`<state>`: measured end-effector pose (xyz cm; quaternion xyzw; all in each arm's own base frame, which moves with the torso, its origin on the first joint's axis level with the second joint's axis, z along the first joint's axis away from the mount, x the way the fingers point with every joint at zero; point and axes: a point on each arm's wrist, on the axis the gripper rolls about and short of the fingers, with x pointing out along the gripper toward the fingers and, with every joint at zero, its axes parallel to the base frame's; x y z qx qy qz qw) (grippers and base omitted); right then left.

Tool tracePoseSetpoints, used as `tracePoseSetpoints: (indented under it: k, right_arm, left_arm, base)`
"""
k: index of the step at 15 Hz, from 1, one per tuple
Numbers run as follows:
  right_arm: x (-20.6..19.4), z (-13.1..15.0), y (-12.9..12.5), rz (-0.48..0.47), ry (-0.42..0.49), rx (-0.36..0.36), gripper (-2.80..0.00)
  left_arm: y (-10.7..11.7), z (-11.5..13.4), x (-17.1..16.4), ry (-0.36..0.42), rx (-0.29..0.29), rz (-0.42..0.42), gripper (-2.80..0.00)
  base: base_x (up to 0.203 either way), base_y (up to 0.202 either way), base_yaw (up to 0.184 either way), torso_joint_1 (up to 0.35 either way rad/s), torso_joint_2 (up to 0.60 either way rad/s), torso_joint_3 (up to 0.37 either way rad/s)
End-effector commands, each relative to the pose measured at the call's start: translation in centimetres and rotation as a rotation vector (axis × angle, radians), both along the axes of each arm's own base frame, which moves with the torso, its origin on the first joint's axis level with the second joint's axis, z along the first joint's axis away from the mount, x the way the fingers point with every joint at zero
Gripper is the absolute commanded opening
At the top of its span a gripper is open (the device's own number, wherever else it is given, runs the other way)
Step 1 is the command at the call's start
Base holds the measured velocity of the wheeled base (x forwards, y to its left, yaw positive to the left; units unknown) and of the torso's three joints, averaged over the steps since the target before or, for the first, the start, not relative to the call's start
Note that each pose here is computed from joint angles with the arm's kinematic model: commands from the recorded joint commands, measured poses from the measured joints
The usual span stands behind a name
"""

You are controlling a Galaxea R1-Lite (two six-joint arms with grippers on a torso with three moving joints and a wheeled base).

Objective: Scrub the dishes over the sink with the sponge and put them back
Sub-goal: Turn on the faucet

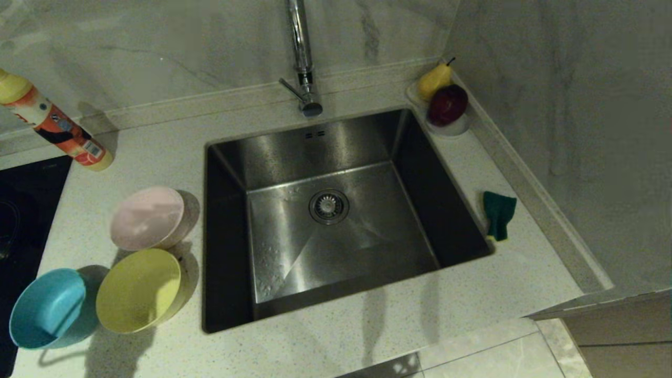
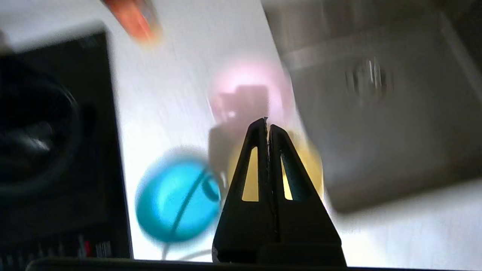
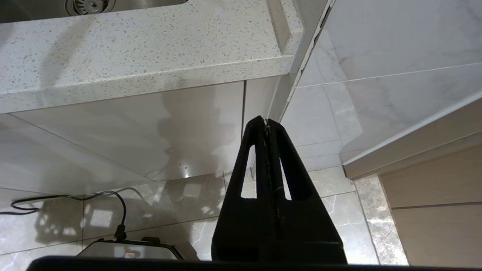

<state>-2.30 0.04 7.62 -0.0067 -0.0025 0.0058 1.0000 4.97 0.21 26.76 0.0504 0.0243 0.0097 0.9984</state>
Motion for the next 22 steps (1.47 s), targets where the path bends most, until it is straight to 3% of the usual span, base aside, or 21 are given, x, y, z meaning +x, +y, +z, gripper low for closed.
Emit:
tracePoseSetpoints:
  k: [1, 5, 8, 9, 11, 14, 18, 22]
  right_arm:
    - [0.0, 0.0, 0.0, 0.001, 0.000, 0.000, -2.80]
    - [0.0, 0.0, 0.0, 0.001, -0.001, 0.000, -2.80]
    - [0.0, 0.0, 0.0, 0.001, 0.000, 0.000, -2.80]
    - [0.0, 0.0, 0.0, -0.001, -0.001, 0.000, -2.80]
    - [0.0, 0.0, 0.0, 0.001, 0.000, 0.000, -2.80]
    - [0.0, 0.0, 0.0, 0.000, 0.001, 0.000, -2.80]
    - [0.0, 0.0, 0.0, 0.001, 0.000, 0.000, -2.80]
    - [0.0, 0.0, 0.0, 0.001, 0.000, 0.000, -2.80]
  left_arm:
    - [-0.3, -5.0, -3.6, -0.011, 0.049, -0.037, -2.80]
    - [-0.4, -11.2, -6.7, -0.060, 0.081, -0.058, -2.80]
    - [-0.3, -14.6, -8.4, -0.143, 0.088, -0.045, -2.80]
    - [-0.3, -15.9, -8.4, -0.146, 0.089, -0.030, -2.80]
    - [-0.1, -18.1, -7.7, -0.078, 0.064, 0.035, -2.80]
    - [-0.1, -18.5, -7.5, -0.065, 0.053, 0.043, -2.80]
    - [-0.1, -18.7, -7.4, -0.055, 0.125, 0.043, -2.80]
    - [-0.1, -18.5, -7.4, -0.089, 0.102, 0.051, -2.80]
  base:
    - [0.000, 0.000, 0.000, 0.000, 0.00, 0.000]
    - [0.000, 0.000, 0.000, 0.000, 0.00, 0.000]
    - [0.000, 0.000, 0.000, 0.000, 0.00, 0.000]
    - [0.000, 0.000, 0.000, 0.000, 0.00, 0.000]
    - [0.000, 0.000, 0.000, 0.000, 0.00, 0.000]
    - [0.000, 0.000, 0.000, 0.000, 0.00, 0.000]
    - [0.000, 0.000, 0.000, 0.000, 0.00, 0.000]
    - [0.000, 0.000, 0.000, 0.000, 0.00, 0.000]
